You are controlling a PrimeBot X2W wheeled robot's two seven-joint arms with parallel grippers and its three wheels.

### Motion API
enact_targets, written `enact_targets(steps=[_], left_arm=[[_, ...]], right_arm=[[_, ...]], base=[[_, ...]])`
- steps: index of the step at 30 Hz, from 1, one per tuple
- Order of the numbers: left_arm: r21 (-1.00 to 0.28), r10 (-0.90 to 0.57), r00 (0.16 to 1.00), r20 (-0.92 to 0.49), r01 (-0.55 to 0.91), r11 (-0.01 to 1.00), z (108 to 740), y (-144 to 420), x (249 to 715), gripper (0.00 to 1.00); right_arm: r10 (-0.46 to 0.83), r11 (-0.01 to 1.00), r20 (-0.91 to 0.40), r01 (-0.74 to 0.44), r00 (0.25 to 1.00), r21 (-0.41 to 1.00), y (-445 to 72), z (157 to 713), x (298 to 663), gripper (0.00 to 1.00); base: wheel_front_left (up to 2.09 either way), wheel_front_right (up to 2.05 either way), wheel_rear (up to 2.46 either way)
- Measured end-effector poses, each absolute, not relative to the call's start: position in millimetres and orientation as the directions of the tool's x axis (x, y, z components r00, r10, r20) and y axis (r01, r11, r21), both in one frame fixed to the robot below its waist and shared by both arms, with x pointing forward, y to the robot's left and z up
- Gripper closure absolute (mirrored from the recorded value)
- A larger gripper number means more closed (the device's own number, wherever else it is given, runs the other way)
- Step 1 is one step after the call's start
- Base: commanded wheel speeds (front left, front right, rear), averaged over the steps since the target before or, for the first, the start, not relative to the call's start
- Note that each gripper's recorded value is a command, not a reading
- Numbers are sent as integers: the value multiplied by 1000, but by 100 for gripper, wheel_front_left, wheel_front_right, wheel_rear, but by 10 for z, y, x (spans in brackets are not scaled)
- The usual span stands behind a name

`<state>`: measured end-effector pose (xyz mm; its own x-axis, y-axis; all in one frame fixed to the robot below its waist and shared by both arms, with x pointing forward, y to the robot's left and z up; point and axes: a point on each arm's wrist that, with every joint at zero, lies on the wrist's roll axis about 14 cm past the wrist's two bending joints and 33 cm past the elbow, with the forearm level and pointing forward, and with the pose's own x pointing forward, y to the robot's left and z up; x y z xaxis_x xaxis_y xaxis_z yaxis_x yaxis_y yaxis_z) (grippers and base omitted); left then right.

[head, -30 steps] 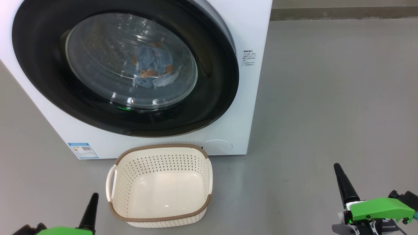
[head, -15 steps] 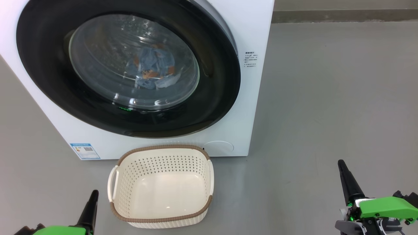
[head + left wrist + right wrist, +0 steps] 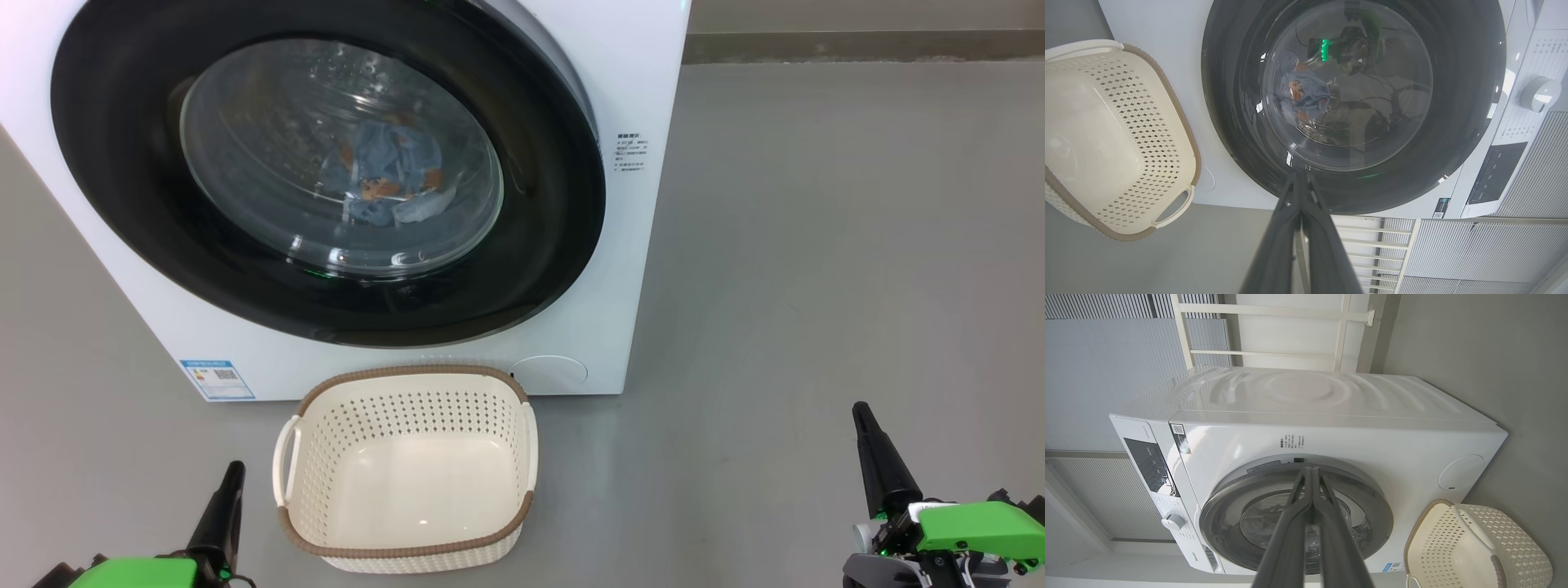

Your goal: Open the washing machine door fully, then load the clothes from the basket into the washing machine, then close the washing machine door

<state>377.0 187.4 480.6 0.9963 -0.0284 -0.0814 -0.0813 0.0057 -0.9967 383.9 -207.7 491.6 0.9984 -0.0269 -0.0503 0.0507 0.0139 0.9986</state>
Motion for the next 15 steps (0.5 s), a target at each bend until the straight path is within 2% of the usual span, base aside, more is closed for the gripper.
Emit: enact_targets(steps=[15], left_arm=[[-997, -29, 996, -80, -81, -1, 4808, 1872, 3770, 100]], right_arm=[[-29, 11, -48, 49, 998, 999, -2078, 4922, 3839, 100]], base=[[0, 0, 0]])
